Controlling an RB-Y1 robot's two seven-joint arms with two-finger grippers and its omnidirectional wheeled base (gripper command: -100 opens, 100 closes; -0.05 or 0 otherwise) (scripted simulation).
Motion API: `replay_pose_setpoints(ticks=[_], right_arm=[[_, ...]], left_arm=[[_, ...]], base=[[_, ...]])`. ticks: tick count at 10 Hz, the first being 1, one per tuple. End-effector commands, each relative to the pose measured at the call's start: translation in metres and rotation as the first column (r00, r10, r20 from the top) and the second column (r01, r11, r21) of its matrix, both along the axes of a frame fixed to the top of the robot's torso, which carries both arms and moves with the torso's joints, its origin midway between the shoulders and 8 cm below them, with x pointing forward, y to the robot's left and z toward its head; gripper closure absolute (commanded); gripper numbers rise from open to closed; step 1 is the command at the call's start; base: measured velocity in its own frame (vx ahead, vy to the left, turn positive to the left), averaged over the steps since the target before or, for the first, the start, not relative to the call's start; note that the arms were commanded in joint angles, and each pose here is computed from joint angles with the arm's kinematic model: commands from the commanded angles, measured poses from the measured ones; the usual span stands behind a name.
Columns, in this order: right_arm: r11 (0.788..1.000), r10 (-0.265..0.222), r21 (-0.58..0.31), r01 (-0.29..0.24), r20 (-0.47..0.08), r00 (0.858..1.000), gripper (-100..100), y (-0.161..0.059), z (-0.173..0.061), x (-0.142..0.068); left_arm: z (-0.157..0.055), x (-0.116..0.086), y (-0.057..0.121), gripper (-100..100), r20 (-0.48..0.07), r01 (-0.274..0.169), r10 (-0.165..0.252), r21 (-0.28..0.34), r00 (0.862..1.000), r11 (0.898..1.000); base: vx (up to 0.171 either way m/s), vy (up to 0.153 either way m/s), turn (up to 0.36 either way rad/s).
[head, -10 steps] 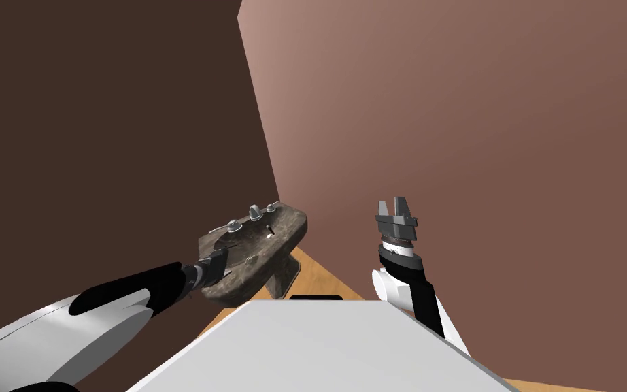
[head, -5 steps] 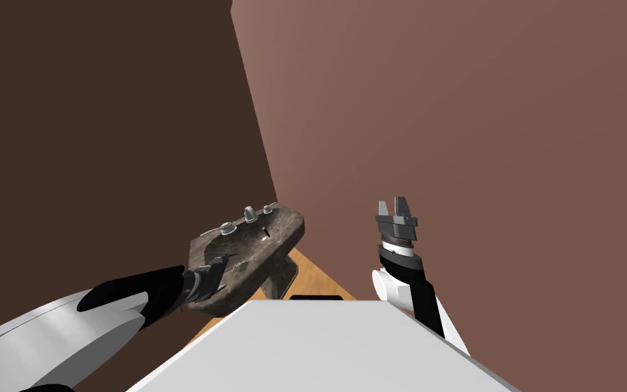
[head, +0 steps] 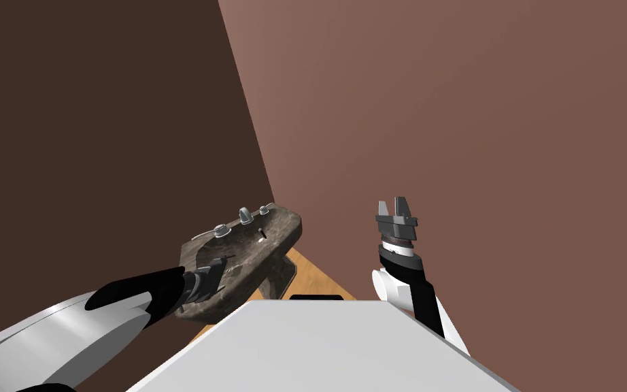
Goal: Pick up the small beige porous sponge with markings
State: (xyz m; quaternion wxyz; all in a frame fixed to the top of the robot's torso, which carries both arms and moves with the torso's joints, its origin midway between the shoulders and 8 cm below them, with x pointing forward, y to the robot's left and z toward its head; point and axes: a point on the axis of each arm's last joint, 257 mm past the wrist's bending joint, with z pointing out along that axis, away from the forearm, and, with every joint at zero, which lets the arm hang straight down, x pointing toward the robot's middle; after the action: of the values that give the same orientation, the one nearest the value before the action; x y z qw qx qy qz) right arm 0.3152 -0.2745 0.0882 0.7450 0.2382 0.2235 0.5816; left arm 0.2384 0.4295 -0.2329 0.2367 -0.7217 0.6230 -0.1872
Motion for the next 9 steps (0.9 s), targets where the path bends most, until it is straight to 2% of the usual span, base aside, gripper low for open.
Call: replay_pose_setpoints(ticks=[1,2,6,7,8,9], right_arm=[[1.0,0.0,0.0,0.0,0.0,1.0,0,0.0,0.0,0.0],[1.0,0.0,0.0,0.0,0.0,1.0,0,0.0,0.0,0.0],[1.0,0.0,0.0,0.0,0.0,1.0,0,0.0,0.0,0.0],[1.0,0.0,0.0,0.0,0.0,1.0,0,0.0,0.0,0.0],[1.0,0.0,0.0,0.0,0.0,1.0,0,0.0,0.0,0.0],[1.0,0.0,0.0,0.0,0.0,1.0,0,0.0,0.0,0.0]], left_arm=[[0.0,0.0,0.0,-100,0.0,0.0,0.0,0.0,1.0,1.0],[0.0,0.0,0.0,100,0.001,0.001,-0.001,0.001,1.0,1.0],[0.0,0.0,0.0,100,0.001,0.001,-0.001,0.0,1.0,1.0],[0.0,0.0,0.0,0,0.002,0.001,-0.001,0.001,1.0,1.0],[0.007,-0.001,-0.007,100,-0.001,0.012,-0.012,0.0,1.0,1.0],[0.01,-0.001,-0.011,100,-0.002,0.017,-0.017,0.0,1.0,1.0]], base=[[0.001,-0.01,-0.004],[0.0,0.0,0.0],[0.0,0.0,0.0],[0.0,0.0,0.0],[-0.001,0.015,0.097],[0.0,0.025,0.085]])
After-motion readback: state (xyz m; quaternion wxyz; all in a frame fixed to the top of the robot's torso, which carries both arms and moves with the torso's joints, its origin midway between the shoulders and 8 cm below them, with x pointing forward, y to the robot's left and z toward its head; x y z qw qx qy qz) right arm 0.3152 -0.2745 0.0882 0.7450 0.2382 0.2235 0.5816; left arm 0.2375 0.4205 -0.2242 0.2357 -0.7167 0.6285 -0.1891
